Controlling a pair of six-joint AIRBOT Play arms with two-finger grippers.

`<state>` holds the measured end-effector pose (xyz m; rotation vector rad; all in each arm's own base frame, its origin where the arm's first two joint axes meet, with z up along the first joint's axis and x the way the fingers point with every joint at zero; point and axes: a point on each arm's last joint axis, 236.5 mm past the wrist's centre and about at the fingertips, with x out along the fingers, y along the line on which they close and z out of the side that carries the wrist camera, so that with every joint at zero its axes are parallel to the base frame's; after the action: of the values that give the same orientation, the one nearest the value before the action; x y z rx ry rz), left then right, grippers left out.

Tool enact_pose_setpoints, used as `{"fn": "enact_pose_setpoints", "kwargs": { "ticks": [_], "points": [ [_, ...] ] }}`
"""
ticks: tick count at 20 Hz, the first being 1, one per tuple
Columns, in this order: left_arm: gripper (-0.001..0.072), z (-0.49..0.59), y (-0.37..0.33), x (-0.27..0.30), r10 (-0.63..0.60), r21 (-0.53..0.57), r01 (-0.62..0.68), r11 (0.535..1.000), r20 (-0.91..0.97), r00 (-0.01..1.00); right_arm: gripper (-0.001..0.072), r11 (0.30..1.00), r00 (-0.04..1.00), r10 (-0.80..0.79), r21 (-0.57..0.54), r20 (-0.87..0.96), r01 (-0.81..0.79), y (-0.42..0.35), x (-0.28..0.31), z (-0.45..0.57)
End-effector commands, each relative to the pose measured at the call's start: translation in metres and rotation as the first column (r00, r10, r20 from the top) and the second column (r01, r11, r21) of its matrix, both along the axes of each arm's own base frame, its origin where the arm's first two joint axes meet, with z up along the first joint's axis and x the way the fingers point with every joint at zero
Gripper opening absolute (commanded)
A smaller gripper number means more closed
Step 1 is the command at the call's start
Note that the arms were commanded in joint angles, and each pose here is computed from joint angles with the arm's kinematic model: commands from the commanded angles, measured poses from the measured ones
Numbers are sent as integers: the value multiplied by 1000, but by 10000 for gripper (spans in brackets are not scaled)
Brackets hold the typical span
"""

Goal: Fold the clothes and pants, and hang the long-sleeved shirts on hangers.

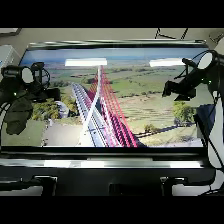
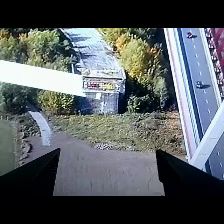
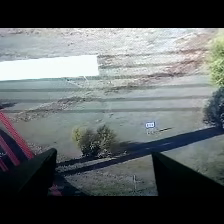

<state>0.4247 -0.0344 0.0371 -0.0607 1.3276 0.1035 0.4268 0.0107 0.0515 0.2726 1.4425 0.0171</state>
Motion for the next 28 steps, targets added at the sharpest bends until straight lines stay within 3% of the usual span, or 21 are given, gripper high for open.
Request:
{"fn": "enact_pose_setpoints", "kwargs": {
  "ticks": [1, 13, 24, 28],
  "points": [
    [707, 0, 0, 0, 0, 1, 0, 1000, -1, 1000, 689, 1000, 1000, 0, 0, -1, 0, 0, 0, 0],
    [707, 0, 0, 0, 0, 0, 0, 1000, -1, 1000, 690, 1000, 1000, 0, 0, -1, 0, 0, 0, 0],
    [706, -6, -4, 8, -6, -5, 6, 1000, 14, 1000, 687, 998, 975, -53, -10, 214, 57, -6, 51, 11],
    [708, 5, 25, 20, -96, 111, 90, 990, 50, 994, 687, 998, 968, -58, -10, 243, 62, -7, 58, 14]
  ]
}}
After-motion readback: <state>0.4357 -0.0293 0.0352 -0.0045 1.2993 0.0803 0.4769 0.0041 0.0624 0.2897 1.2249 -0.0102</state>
